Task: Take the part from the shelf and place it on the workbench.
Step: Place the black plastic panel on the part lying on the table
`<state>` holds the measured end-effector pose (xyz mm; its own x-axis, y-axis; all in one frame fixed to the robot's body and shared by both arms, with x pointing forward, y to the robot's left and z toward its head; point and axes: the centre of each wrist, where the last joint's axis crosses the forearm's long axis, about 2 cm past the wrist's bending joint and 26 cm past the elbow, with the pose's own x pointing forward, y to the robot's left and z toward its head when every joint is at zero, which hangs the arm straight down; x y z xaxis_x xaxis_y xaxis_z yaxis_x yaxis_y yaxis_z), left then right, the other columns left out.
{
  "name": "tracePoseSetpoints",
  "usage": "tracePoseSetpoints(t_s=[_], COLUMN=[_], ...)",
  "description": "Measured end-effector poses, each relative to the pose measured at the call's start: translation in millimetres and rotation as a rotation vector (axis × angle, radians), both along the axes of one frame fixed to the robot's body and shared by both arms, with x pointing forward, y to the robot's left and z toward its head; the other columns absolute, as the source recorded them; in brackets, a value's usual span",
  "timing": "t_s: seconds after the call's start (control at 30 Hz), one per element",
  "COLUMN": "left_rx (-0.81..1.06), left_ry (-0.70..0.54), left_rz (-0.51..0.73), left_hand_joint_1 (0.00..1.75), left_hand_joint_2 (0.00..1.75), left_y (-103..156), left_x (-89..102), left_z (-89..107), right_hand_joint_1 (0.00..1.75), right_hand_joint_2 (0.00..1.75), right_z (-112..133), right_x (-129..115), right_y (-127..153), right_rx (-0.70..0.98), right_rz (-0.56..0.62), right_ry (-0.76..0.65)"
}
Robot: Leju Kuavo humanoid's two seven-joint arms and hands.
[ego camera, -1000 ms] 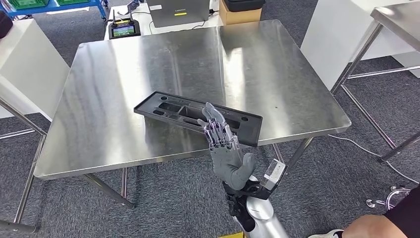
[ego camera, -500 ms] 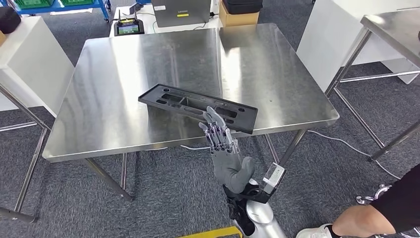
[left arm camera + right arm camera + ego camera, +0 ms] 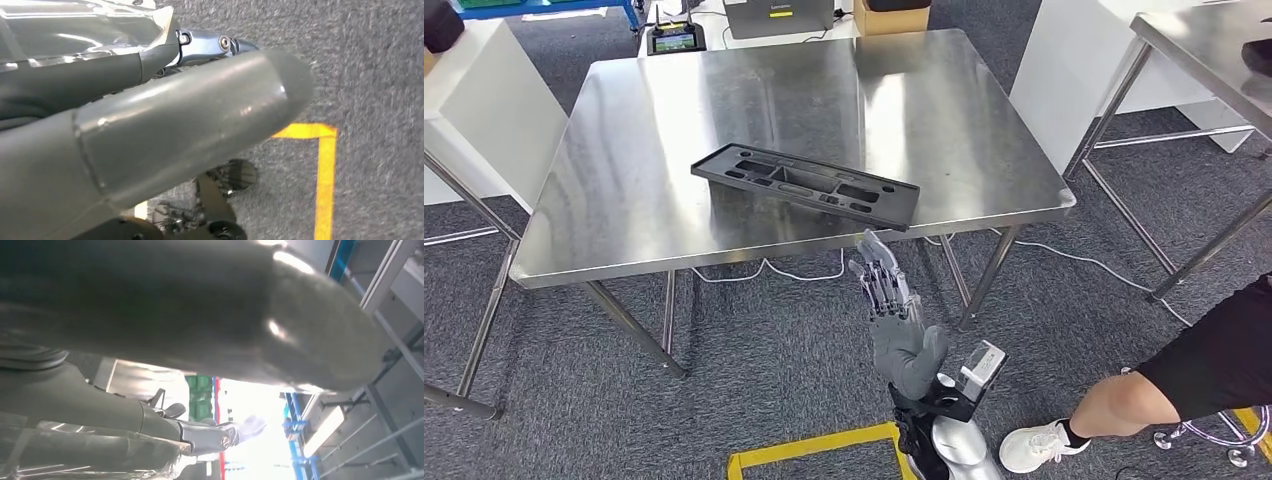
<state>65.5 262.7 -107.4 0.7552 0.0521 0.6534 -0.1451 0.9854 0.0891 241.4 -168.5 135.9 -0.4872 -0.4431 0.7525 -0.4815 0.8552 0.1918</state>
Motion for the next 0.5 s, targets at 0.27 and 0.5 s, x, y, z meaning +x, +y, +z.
tracePoseSetpoints(t_s=[0.27, 0.5], left_rx=[0.002, 0.004], left_ry=[0.002, 0.021], left_rz=[0.007, 0.030], left_hand_joint_1=[0.00, 0.00], left_hand_joint_2=[0.00, 0.00], left_y=[2, 4], left_x=[-3.6, -5.2], left_z=[-0.7, -1.0], right_hand_joint_1=[0.00, 0.00], right_hand_joint_2=[0.00, 0.00], right_z=[-18, -37], right_x=[-8, -15], right_y=[-20, -48], right_rx=[-0.033, -0.099], right_rz=[-0.166, -0.335], right_ry=[0.074, 0.203])
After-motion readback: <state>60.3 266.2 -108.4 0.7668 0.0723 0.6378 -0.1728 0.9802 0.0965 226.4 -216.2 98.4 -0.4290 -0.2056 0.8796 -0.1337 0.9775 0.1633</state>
